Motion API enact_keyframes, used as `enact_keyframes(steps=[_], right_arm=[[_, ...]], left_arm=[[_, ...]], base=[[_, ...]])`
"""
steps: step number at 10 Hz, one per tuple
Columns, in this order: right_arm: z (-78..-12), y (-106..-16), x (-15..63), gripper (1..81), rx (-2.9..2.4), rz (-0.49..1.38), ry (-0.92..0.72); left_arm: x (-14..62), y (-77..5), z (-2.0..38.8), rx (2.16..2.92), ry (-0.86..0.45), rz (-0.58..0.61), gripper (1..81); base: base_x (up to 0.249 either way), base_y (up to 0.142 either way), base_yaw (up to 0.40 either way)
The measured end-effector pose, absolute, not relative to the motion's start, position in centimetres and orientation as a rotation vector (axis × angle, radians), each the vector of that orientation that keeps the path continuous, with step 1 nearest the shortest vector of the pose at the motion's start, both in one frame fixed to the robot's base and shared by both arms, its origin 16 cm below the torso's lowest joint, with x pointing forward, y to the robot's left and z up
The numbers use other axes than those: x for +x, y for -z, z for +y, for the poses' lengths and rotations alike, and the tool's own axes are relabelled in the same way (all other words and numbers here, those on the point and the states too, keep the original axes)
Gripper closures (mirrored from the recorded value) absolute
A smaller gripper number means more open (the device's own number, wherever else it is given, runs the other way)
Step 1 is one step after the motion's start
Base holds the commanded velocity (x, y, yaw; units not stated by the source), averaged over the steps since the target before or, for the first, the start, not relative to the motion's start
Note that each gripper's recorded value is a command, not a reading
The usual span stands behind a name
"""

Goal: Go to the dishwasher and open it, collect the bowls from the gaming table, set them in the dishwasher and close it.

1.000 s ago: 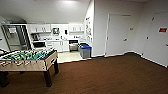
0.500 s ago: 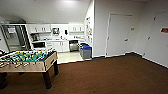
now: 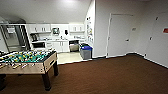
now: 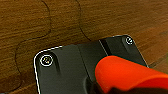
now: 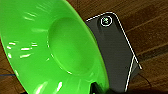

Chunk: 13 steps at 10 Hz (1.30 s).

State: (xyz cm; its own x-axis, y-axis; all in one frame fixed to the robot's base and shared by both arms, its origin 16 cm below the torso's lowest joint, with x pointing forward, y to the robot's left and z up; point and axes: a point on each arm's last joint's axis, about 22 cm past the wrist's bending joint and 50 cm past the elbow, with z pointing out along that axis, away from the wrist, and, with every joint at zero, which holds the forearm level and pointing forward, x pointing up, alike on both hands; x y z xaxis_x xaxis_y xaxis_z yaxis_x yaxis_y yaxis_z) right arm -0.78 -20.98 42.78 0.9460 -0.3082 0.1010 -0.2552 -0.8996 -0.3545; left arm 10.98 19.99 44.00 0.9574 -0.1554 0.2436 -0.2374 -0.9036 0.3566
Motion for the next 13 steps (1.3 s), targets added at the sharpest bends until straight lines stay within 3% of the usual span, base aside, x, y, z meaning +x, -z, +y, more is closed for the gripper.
enact_keyframes(steps=[13], right_arm=[[-20.36,-42.82,-0.46,81.1,-2.752,0.409,0.224]], left_arm=[[11.04,-43.98,20.11,2.721,-0.295,-0.284,81.1]], base=[[0.116,0.000,0.000]])
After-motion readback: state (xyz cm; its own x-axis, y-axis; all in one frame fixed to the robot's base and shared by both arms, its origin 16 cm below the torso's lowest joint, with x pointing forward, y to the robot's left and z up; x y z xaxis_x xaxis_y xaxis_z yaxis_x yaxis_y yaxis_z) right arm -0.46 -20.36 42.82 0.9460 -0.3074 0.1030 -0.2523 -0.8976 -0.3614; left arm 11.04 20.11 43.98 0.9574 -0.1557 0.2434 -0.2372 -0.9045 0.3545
